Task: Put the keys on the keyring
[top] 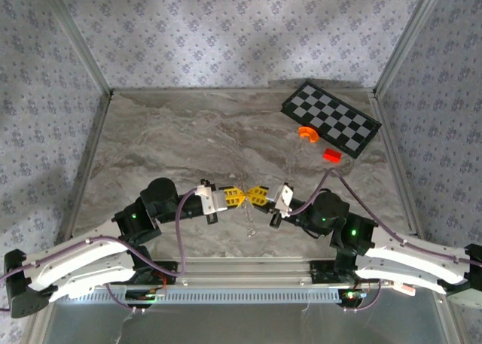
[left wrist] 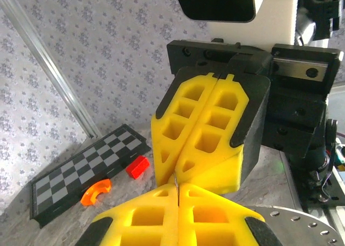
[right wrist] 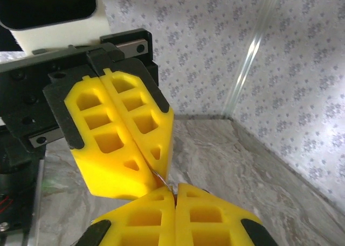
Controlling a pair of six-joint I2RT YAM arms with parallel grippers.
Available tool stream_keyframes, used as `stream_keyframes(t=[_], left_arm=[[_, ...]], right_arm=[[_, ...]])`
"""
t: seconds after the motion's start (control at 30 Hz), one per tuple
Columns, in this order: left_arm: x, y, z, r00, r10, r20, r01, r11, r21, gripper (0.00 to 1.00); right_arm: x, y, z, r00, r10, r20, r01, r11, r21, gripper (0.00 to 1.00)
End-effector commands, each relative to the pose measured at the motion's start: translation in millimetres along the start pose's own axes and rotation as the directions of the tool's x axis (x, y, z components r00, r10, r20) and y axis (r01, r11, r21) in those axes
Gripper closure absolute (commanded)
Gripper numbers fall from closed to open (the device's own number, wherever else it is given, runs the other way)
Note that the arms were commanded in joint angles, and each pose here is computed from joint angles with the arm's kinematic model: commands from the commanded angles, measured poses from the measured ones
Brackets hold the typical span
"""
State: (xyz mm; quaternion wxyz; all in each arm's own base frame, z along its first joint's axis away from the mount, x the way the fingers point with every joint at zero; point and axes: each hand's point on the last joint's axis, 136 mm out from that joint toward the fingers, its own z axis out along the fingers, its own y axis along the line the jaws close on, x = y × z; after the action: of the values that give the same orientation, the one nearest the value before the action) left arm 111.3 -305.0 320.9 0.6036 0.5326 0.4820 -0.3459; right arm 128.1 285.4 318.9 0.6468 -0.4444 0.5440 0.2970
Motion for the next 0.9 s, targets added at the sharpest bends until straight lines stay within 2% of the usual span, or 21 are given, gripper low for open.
stream_keyframes(t=[0.0,0.07,0.2,0.33,0.5,0.7,0.87], left_arm=[[-8,-11,-1,0.999,0.014,0.036,-0.016,0.998,0.058,1.0],[-7,-9,-1,0.999,0.013,0.034,-0.014,0.999,0.046,1.0],[-8,-6,-3,0.999,0.011,0.034,-0.012,1.0,0.023,1.0],[-4,-4,-3,1.0,-0.004,0.024,0.003,1.0,0.018,1.0],[-5,-3,-10,0.998,-0.038,0.055,0.037,0.999,0.02,1.0],[-11,-1,-19,0.991,-0.083,0.108,0.078,0.996,0.048,1.0],[-19,-8,-25,0.985,-0.093,0.144,0.08,0.992,0.097,1.0]], right_arm=[[-11,-24,-1,1.0,-0.026,0.004,0.025,0.99,0.139,0.99],[-15,-14,-1,0.999,-0.033,0.029,0.03,0.996,0.09,0.92],[-20,-1,-10,0.997,-0.044,0.067,0.044,0.999,0.01,0.69],[-14,4,-18,1.0,0.001,0.031,0.0,0.999,-0.038,0.54],[-11,-2,-33,0.996,0.092,-0.015,-0.093,0.993,-0.079,0.42],[0,2,-41,0.974,0.209,-0.089,-0.223,0.955,-0.197,0.39],[6,3,-41,0.971,0.224,-0.079,-0.236,0.945,-0.226,0.44]])
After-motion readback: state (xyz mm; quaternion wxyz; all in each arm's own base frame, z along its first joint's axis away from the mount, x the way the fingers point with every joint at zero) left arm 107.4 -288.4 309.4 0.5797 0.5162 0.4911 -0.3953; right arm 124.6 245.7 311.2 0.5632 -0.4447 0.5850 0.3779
